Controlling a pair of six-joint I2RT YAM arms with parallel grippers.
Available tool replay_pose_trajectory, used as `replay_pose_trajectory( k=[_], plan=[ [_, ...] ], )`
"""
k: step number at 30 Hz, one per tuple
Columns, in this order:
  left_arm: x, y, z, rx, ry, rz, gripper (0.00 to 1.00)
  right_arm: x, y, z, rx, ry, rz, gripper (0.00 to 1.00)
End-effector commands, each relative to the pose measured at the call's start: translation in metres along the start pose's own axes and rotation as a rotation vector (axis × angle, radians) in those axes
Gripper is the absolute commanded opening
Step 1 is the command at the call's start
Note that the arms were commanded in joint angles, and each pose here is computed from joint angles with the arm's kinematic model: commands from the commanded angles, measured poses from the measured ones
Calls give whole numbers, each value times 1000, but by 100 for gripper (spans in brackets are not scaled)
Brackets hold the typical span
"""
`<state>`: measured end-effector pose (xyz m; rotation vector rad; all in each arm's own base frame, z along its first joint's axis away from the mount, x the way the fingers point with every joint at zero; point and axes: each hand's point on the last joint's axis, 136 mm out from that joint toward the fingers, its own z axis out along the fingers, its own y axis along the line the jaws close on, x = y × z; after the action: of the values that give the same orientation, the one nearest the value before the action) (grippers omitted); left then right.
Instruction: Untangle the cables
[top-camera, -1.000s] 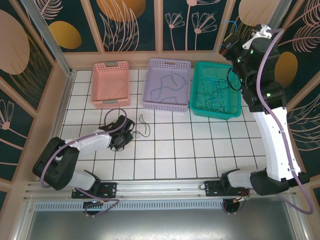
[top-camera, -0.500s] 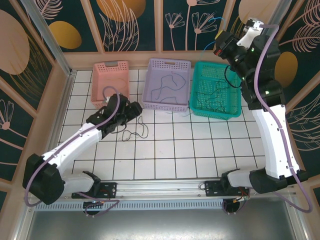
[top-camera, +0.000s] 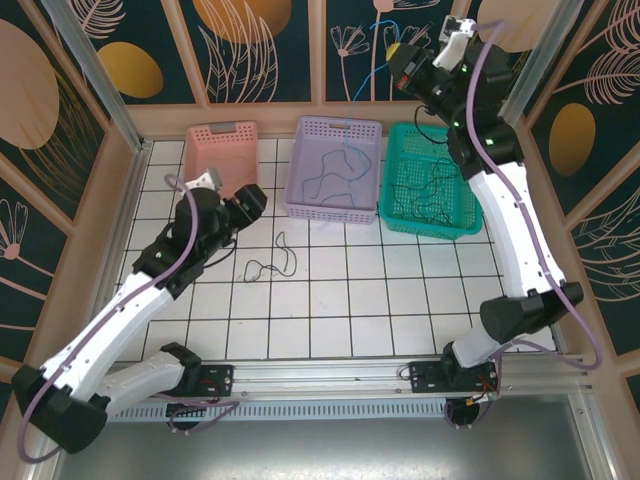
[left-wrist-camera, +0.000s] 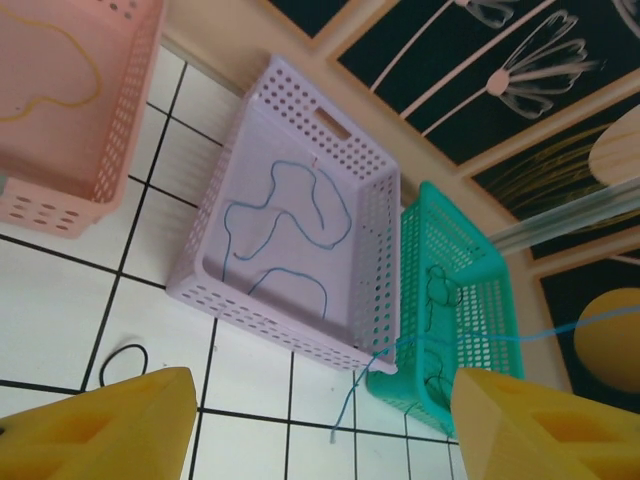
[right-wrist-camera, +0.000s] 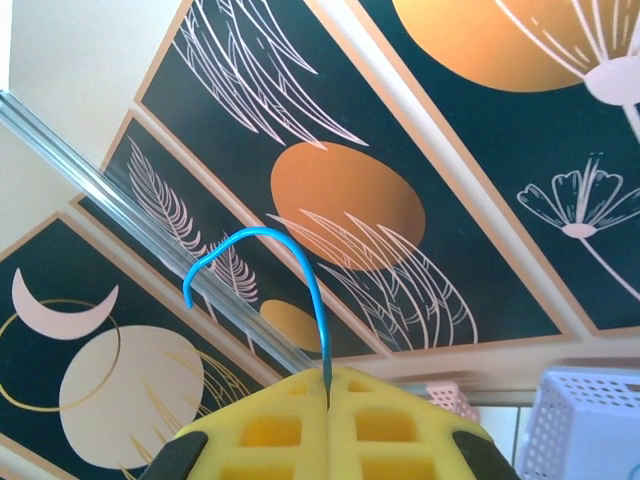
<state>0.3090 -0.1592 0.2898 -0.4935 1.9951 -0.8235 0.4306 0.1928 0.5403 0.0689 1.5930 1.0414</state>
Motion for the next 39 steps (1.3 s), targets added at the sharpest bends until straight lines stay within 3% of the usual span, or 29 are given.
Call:
replay_pose_trajectory(
  k=[1,15,24,33,34,39],
  plan=[
    [13,24,3,-61,17,-23,69,-22,25,11,-105,-74,6,0],
    [53,62,-9,-87,110,-116,66,-10,-28,71,9,-69,25,0],
    [55,64,-14,-92,118,-115,66,73,-108,104,174,90,83,0],
    [61,69,-15,-105,138,-132,66,224,-240,139,448,455,222,0],
    [63,71,-15,-108,144,-133,66,228,-245,142,450,480,240,4],
    [78,81,-12,-134,198,-148,67,239,-252,148,488,552,243,46]
  ],
)
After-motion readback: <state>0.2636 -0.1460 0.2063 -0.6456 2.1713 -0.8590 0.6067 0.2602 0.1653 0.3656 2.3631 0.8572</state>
